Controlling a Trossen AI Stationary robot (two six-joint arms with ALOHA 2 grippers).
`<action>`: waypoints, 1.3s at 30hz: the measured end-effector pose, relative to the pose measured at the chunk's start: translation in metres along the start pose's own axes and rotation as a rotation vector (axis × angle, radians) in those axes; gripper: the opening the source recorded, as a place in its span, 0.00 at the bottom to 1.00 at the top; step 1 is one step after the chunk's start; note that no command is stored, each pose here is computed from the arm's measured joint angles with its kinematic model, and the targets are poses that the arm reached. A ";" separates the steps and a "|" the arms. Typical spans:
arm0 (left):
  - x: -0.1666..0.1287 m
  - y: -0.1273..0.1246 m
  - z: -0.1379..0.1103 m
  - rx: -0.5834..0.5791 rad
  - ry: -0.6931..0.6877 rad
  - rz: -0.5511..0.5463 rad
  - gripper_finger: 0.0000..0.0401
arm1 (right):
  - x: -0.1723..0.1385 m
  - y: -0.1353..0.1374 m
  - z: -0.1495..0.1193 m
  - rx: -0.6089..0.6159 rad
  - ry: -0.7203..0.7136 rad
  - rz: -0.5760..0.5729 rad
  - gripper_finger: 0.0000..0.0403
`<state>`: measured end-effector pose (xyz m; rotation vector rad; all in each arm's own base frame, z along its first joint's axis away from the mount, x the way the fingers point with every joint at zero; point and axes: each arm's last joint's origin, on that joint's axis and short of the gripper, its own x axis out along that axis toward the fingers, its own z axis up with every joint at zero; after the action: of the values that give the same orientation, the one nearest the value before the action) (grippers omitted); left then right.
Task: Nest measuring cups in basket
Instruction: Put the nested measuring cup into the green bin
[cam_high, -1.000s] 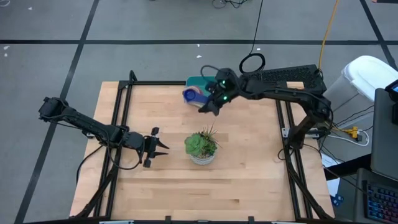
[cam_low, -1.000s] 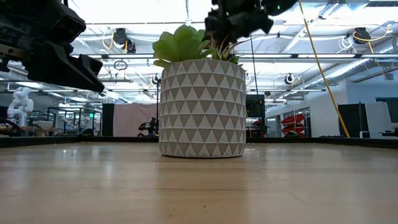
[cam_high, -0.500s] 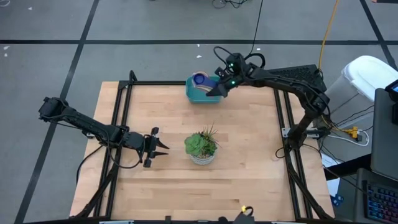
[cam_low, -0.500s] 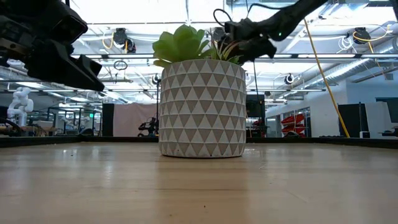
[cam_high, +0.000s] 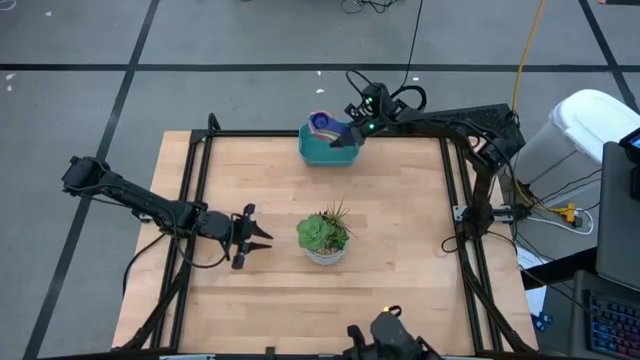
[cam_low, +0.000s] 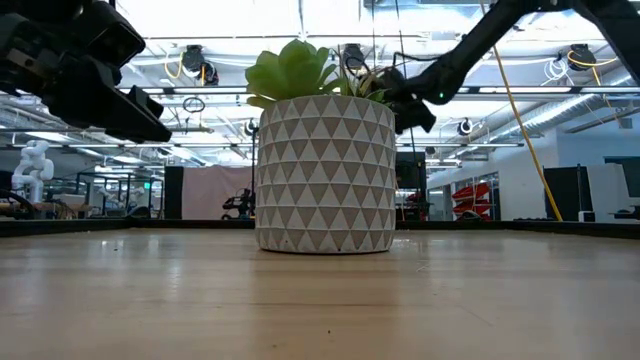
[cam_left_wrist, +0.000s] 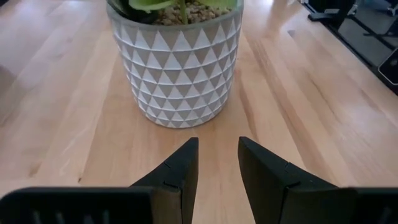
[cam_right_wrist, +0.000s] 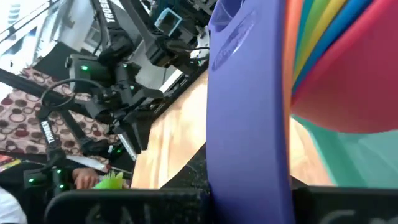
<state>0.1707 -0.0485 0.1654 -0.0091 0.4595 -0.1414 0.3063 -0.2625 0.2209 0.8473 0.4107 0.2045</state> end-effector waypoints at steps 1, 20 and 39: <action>0.000 0.001 0.000 -0.006 0.000 0.003 0.29 | 0.000 -0.003 0.000 0.002 0.000 0.007 0.05; 0.001 0.014 0.004 -0.053 -0.037 0.070 0.29 | 0.016 -0.035 -0.006 0.060 0.008 0.077 0.05; 0.001 0.017 0.009 -0.067 -0.081 0.081 0.29 | 0.025 -0.032 -0.009 0.102 0.009 0.036 0.05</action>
<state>0.1776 -0.0324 0.1722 -0.0614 0.3832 -0.0463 0.3256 -0.2689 0.1843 0.9548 0.4172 0.2220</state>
